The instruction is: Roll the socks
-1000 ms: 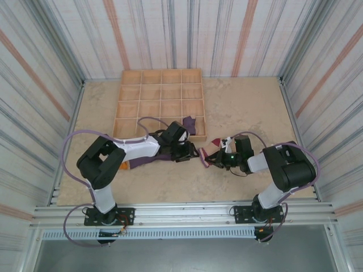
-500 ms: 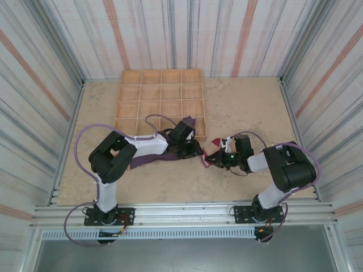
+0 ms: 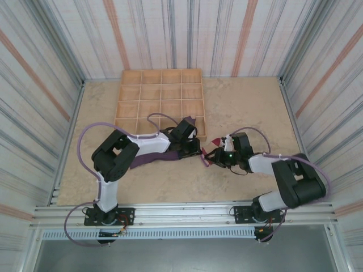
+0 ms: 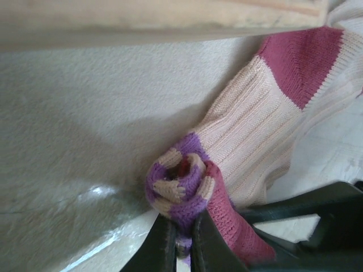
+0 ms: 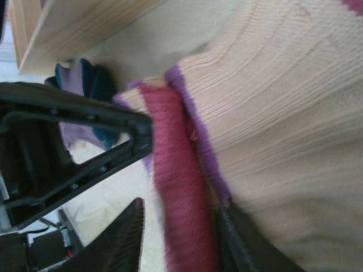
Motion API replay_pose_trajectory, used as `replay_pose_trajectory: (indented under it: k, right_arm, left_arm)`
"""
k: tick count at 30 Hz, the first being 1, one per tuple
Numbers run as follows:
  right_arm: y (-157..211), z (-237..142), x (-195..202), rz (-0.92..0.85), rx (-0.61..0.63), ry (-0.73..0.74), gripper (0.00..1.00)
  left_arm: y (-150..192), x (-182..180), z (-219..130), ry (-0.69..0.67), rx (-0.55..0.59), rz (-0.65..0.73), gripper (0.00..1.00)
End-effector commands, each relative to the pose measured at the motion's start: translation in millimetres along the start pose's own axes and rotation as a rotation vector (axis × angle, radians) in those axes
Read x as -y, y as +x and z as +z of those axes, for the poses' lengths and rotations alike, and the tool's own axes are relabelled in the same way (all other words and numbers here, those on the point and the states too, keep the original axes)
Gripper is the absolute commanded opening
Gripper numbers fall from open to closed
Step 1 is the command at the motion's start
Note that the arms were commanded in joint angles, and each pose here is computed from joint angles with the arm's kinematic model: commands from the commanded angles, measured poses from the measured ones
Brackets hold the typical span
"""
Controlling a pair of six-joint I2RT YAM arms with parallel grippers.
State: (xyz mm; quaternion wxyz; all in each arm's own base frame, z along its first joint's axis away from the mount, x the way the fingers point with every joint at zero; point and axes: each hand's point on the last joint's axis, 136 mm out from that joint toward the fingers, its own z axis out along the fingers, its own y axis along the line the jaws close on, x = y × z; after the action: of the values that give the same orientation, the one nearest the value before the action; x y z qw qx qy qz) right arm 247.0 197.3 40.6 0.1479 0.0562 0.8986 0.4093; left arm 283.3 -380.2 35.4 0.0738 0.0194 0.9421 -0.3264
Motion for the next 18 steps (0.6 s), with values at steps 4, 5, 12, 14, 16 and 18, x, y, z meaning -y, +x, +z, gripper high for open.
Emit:
replay_pose_trajectory:
  k: [4, 5, 12, 14, 16, 18]
  right_arm:
    - [3, -33, -3, -0.259, 0.129, 0.308, 0.58]
    - [3, -39, -9, -0.322, 0.16, 0.339, 0.6]
    - [13, -60, -45, -0.692, 0.304, 0.457, 0.63]
    - [18, -57, -51, -0.777, 0.305, 0.483, 0.63]
    - [26, -48, -54, -0.858, 0.286, 0.516, 0.62]
    - [34, -36, -60, -0.936, 0.271, 0.541, 0.62]
  left_arm:
    - [15, -18, -21, -0.104, -0.097, -0.034, 0.0]
    - [17, -18, -23, -0.106, -0.11, -0.034, 0.0]
    - [25, -15, -31, -0.112, -0.18, -0.033, 0.0]
    - [26, -16, -33, -0.108, -0.187, -0.04, 0.0]
    - [26, -17, -34, -0.112, -0.191, -0.044, 0.0]
    - [26, -18, -35, -0.115, -0.195, -0.048, 0.0]
